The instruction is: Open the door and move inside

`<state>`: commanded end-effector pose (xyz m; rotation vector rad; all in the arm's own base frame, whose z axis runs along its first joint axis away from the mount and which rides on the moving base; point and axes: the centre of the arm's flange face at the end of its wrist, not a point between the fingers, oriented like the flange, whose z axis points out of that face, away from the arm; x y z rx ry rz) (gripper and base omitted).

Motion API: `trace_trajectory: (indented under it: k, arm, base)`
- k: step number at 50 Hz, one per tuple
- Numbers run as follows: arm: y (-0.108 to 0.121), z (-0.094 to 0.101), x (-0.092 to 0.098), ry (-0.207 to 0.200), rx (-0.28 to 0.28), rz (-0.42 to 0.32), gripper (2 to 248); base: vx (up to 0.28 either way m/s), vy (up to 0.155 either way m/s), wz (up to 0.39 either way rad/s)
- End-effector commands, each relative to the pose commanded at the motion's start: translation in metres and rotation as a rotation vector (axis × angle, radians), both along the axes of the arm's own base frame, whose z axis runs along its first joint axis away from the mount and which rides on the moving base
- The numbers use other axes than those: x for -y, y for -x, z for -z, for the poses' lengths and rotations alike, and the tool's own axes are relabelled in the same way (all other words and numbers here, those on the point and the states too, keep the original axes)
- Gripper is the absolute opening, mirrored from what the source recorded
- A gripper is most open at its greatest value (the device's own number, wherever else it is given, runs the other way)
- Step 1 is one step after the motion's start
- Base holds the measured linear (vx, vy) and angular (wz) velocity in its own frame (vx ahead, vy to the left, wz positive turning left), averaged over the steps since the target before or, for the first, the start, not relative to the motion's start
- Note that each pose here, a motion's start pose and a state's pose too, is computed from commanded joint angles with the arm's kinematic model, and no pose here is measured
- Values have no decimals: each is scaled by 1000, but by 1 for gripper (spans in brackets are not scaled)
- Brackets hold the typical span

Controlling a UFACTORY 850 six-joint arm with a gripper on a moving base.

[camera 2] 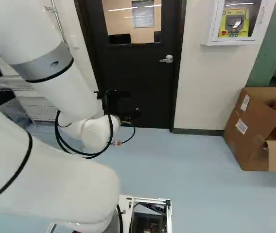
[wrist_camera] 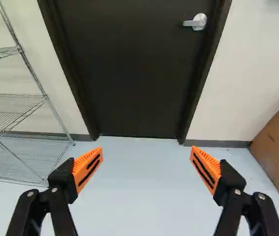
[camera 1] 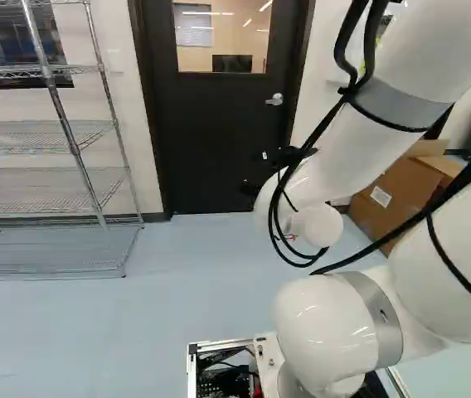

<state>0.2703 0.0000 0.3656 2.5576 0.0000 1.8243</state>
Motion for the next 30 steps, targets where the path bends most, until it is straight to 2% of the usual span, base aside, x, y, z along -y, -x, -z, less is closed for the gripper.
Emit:
trace_trajectory:
  k: [14,30]
  arm:
    - [0,0,0,0,0,0,247]
    - [0,0,0,0,0,0,247]
  base:
    - [138,4,-17]
    - [145,-39,-226]
